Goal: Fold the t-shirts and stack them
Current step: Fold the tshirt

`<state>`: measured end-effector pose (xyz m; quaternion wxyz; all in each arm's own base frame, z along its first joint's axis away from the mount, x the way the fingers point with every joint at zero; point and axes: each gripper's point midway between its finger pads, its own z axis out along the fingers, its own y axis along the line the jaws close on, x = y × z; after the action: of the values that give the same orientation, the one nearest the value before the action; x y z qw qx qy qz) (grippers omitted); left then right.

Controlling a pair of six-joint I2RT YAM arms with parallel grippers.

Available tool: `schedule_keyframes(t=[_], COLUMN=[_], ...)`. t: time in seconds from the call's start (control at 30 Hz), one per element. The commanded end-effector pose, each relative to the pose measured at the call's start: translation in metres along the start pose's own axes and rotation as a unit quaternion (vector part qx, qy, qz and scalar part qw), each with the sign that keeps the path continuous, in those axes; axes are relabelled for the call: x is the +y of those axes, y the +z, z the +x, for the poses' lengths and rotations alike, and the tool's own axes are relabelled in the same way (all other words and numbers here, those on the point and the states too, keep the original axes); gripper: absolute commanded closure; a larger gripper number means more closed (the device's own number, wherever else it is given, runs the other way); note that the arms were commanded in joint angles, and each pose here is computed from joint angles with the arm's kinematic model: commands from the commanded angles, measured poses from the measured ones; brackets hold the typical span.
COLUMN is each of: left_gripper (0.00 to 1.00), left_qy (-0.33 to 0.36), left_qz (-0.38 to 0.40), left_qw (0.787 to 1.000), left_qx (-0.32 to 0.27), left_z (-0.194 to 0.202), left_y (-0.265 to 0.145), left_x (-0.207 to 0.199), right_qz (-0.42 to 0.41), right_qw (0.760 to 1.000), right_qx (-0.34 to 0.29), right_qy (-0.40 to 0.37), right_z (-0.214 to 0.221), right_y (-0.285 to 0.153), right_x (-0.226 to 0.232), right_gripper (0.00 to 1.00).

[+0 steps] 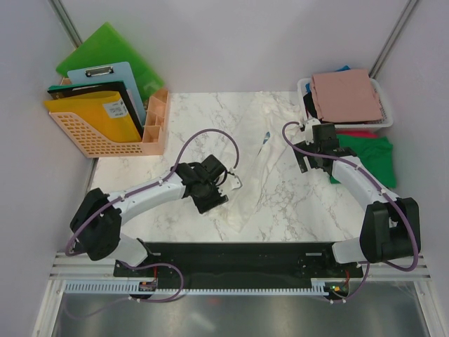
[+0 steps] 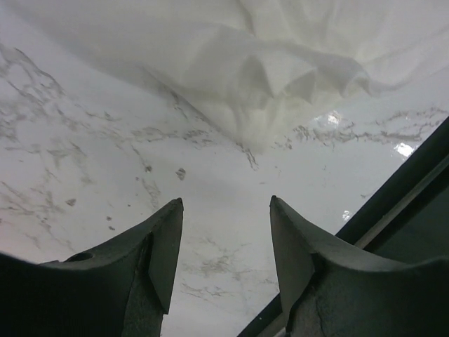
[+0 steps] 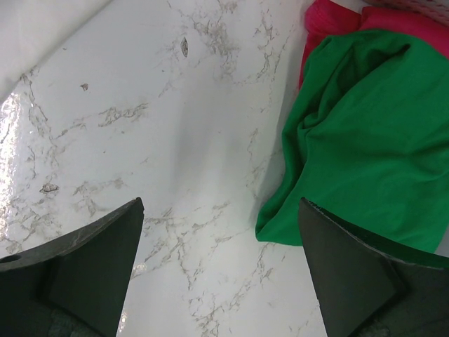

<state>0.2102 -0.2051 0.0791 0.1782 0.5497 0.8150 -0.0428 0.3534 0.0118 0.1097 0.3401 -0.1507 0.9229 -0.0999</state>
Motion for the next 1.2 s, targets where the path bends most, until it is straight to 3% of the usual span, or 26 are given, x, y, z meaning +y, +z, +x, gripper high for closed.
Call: schedule_keyframes(t=[0.0,0.4,0.83,1.17], left_gripper=[0.4,0.41,0.41,0.41], left_qy=[-0.011,-0.018,-0.007,-0.006], left_qz=[0.036,0.071,0.065,0.066], left_qw=[0.999,0.997,0.997,0.997], left_qx=[0.002,-0.021,-0.046,-0.026], left_z=[0.01,-0.007,-0.06,-0.051], left_y=[0.005,0.009,0.017,0.026], left_x=[-0.017,-0.028,-0.008,-0.013], right_qz=[-0.003,-0.006,-0.006,-0.007], right_qw=[1.0,1.0,1.0,1.0], right_qx=[-0.008,-0.001,0.002,0.003], right_qy=[0.004,0.003,0.002,0.0], right_z=[-0.006,-0.003,-0.002,-0.002], right_y=[0.001,0.004,0.004,0.005], right_x=[-0.001,0.002,0.001,0.002], right_gripper=[0.02,0.02,0.02,0.02])
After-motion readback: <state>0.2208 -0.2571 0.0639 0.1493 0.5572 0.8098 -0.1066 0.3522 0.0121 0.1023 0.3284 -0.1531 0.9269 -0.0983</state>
